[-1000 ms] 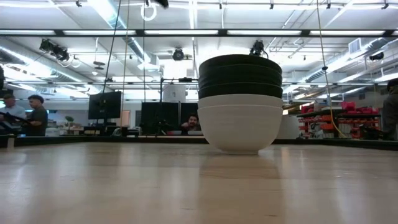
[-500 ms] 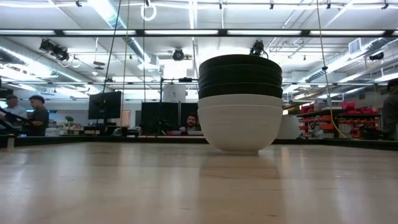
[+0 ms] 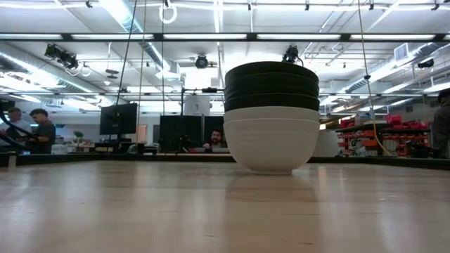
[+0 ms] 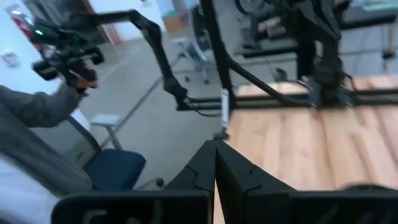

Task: Nest bowls inside each other
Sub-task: Return to Home Position

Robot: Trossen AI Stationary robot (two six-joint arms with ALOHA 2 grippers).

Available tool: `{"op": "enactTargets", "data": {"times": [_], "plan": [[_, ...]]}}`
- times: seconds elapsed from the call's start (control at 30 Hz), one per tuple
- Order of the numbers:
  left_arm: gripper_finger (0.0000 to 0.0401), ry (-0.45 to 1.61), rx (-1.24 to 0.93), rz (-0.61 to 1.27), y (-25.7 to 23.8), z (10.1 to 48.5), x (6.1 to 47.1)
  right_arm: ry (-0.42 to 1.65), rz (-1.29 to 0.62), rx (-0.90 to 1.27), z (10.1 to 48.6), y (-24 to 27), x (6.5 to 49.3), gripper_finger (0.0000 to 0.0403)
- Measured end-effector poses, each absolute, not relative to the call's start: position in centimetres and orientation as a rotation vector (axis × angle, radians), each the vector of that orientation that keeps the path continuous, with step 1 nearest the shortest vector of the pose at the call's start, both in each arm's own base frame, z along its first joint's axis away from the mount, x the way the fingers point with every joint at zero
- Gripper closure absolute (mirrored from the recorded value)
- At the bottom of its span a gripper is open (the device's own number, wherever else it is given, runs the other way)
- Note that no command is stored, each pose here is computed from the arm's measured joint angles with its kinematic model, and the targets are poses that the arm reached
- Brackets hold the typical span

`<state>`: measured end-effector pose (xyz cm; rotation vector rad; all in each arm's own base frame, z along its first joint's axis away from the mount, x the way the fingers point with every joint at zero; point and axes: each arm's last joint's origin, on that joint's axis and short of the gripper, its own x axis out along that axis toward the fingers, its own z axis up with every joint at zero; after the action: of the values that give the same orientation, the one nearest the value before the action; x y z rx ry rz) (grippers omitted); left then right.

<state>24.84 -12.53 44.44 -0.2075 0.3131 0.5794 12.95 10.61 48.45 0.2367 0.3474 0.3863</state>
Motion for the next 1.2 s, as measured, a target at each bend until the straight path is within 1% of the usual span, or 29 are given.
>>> {"op": "enactTargets", "data": {"times": [0.13,0.23,0.37,0.43,0.53,0.67,0.8,0.87,0.93,0.97,1.03,1.13,1.2], "plan": [[0.0369,0.307,-0.159,0.554,-15.1,43.5,24.8,0.272,0.442,0.256,46.7,12.3,13.3,0.0385],[0.0367,0.309,-0.145,0.524,-16.6,43.0,24.9,0.219,0.468,0.293,44.6,12.9,13.5,0.0387],[0.0369,0.308,-0.111,0.484,-17.8,42.7,25.2,0.123,0.488,0.375,42.2,12.3,13.0,0.0386],[0.0371,0.292,-0.13,0.45,-18.1,43.0,25.4,0.056,0.502,0.416,41.5,11.7,12.4,0.0385],[0.037,0.265,-0.075,0.422,-18.1,43.7,25.8,-0.013,0.516,0.451,40.8,10.7,11.5,0.0385],[0.0365,0.282,0.05,0.39,-18.3,44.0,25.5,-0.03,0.522,0.485,40.5,9.7,10.5,0.0387],[0.0363,0.253,0.0,0.38,-18.5,44.3,25.6,-0.029,0.524,0.502,40.5,9.3,10.1,0.0385],[0.0364,0.263,0.018,0.348,-18.5,44.4,25.7,-0.034,0.525,0.501,40.6,9.2,10.0,0.0385],[0.0367,0.271,0.02,0.252,-18.6,44.7,26.1,-0.022,0.523,0.495,40.5,9.0,9.8,0.0386],[0.0368,0.267,0.015,0.175,-18.7,45.0,26.2,-0.005,0.52,0.49,40.3,9.0,9.8,0.0386],[0.0371,0.234,0.015,-0.041,-19.1,46.0,26.3,0.036,0.511,0.478,39.9,8.9,9.8,0.0387],[0.0376,0.105,0.057,-0.397,-19.7,47.7,26.5,0.092,0.499,0.467,39.3,8.9,9.7,0.0386],[0.0378,0.051,0.082,-0.547,-19.8,48.1,26.6,0.092,0.498,0.468,39.3,8.9,9.7,0.0385]]}}
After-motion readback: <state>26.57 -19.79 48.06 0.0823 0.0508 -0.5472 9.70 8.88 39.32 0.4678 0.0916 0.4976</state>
